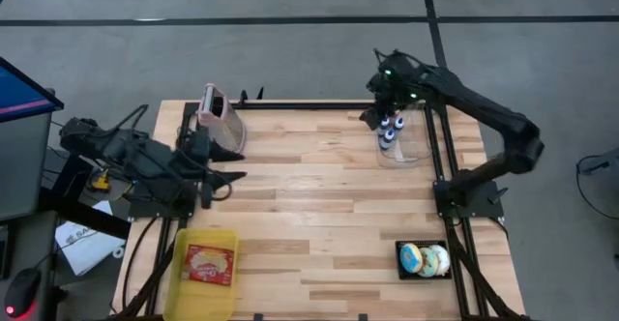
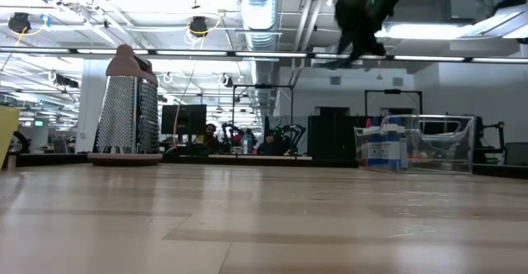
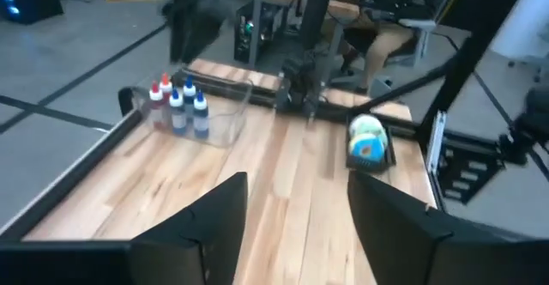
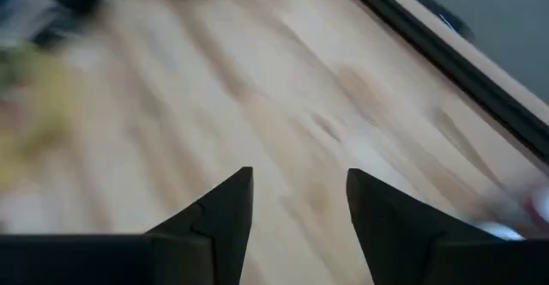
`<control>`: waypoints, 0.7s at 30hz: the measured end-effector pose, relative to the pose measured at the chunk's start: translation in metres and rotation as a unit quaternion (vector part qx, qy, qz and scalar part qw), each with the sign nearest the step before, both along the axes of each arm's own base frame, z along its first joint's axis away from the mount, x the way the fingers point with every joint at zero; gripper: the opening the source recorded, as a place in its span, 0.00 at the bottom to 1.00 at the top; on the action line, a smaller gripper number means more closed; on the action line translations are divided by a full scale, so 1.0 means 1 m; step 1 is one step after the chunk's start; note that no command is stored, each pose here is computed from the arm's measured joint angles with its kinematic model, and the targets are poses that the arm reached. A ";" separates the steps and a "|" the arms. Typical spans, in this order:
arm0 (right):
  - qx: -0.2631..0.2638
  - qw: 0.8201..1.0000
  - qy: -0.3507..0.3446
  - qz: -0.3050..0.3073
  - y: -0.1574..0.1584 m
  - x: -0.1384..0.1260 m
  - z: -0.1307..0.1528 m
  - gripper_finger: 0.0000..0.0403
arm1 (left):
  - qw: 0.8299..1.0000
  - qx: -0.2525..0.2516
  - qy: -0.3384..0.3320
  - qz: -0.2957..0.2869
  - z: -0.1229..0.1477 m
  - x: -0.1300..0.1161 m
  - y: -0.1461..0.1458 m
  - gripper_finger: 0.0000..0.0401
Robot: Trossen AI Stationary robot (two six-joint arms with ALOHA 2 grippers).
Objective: Pick & Place Food Item
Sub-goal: Return to Home Position
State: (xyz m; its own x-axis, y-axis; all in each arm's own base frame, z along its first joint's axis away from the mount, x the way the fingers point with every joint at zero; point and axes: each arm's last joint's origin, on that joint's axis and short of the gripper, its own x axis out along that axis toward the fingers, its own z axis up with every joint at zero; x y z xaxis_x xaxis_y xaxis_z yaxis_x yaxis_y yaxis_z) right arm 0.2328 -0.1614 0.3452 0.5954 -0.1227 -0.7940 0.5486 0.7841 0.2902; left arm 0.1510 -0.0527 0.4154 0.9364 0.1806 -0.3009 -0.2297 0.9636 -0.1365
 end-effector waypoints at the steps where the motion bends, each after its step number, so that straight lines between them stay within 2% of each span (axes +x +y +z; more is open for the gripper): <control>1: -0.005 1.000 -0.027 0.013 0.009 -0.001 0.010 0.45 | 1.000 0.000 0.003 -0.005 -0.004 -0.006 0.002 0.48; 6: -0.020 0.990 -0.127 0.059 0.062 -0.008 0.048 0.42 | 0.999 -0.018 0.020 -0.024 -0.050 -0.026 0.011 0.38; 10: -0.028 0.983 -0.170 0.068 0.101 -0.013 0.066 0.40 | 0.997 -0.052 -0.026 -0.051 -0.097 -0.025 0.008 0.30; 14: -0.045 0.980 -0.183 0.060 0.134 -0.015 0.073 0.39 | 0.995 -0.035 -0.082 -0.045 -0.136 -0.012 0.010 0.23; 18: -0.054 0.981 -0.182 0.049 0.160 -0.013 0.072 0.37 | 0.997 -0.019 -0.069 -0.032 -0.161 -0.004 0.031 0.17; 21: -0.058 0.980 -0.185 0.038 0.177 -0.008 0.070 0.36 | 0.996 -0.024 -0.054 -0.068 -0.172 -0.006 0.052 0.14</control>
State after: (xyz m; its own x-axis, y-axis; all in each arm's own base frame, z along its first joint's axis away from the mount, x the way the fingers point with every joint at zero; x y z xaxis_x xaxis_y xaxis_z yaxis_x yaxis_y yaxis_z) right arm 0.2248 0.0151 0.4156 0.8508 -0.1434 -0.5055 0.3617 0.8577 0.3654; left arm 0.1453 -0.0010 0.2432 0.9785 0.0372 -0.2028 -0.0787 0.9765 -0.2005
